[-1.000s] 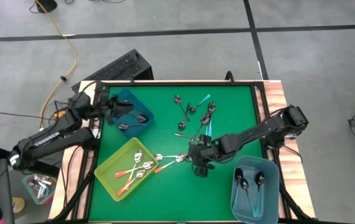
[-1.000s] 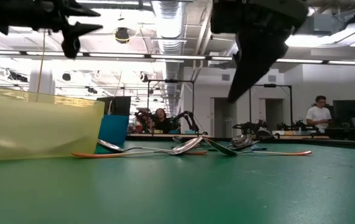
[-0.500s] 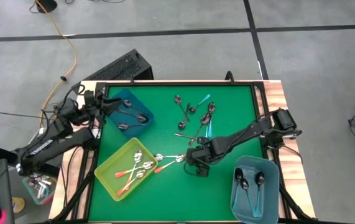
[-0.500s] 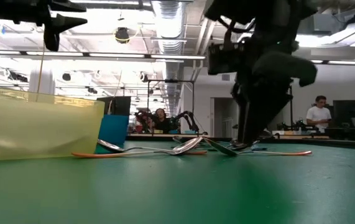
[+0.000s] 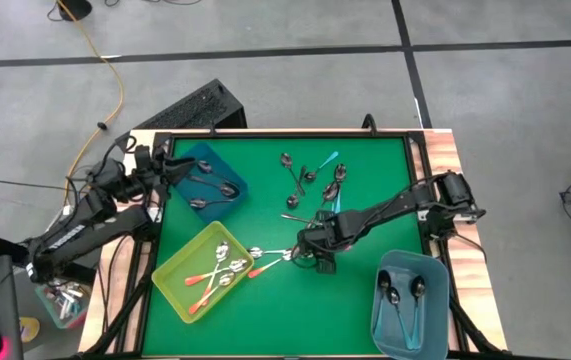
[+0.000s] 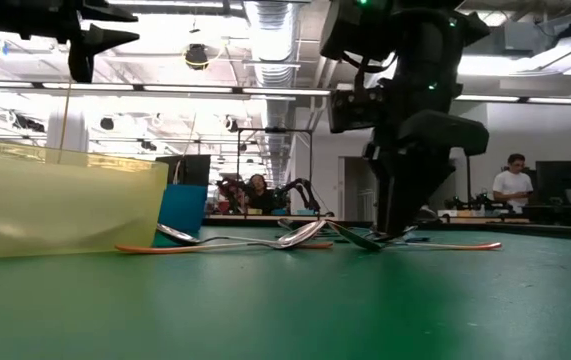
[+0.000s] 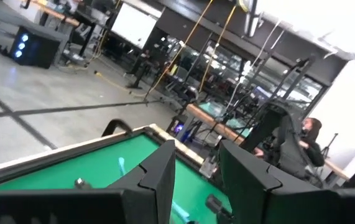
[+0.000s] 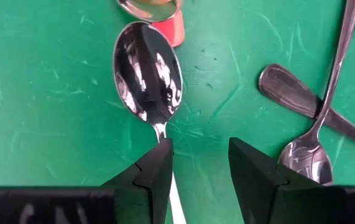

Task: Sort silverware by color (type)
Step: Put the orange spoon into the green bin

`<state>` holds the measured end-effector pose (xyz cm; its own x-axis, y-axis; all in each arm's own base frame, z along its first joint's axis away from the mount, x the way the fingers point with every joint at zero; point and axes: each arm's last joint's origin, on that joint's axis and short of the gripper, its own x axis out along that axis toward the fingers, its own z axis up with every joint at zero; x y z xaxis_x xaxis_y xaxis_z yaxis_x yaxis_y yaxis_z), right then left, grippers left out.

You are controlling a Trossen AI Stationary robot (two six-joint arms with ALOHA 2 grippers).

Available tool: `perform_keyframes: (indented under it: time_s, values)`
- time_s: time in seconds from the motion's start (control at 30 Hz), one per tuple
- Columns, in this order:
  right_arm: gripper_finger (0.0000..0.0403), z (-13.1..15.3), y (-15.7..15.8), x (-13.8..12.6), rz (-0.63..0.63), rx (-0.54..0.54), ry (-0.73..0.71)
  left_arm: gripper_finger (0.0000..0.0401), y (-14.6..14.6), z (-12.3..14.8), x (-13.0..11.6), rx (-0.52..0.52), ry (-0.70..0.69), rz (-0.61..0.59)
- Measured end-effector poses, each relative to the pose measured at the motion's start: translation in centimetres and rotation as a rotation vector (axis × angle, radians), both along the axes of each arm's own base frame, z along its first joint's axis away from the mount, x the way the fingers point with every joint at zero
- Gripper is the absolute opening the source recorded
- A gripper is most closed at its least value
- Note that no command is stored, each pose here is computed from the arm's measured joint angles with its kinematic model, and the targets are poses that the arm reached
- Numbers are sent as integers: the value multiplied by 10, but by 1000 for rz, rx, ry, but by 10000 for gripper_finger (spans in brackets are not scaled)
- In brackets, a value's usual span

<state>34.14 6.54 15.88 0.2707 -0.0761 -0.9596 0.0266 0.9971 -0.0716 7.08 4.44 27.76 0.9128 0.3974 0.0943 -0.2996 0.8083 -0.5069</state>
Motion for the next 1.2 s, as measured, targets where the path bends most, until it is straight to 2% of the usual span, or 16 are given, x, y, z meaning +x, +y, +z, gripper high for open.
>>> perform_keyframes:
  time_s: [0.27,0.53,0.83,1.1,1.2]
  values:
    - [166,-12,5,-8,55,60,23,110,0,-3,0,-32,22,4]
    - [160,-17,-3,-11,-6,75,33,110,0,-3,0,-28,21,5]
    - [97,-18,-9,-10,-36,78,32,110,0,-3,0,-31,19,10]
    - [14,-18,-4,-11,-25,72,32,110,0,-3,0,-31,18,10]
    - [9,-17,-2,-11,-34,77,28,110,0,-3,0,-32,18,9]
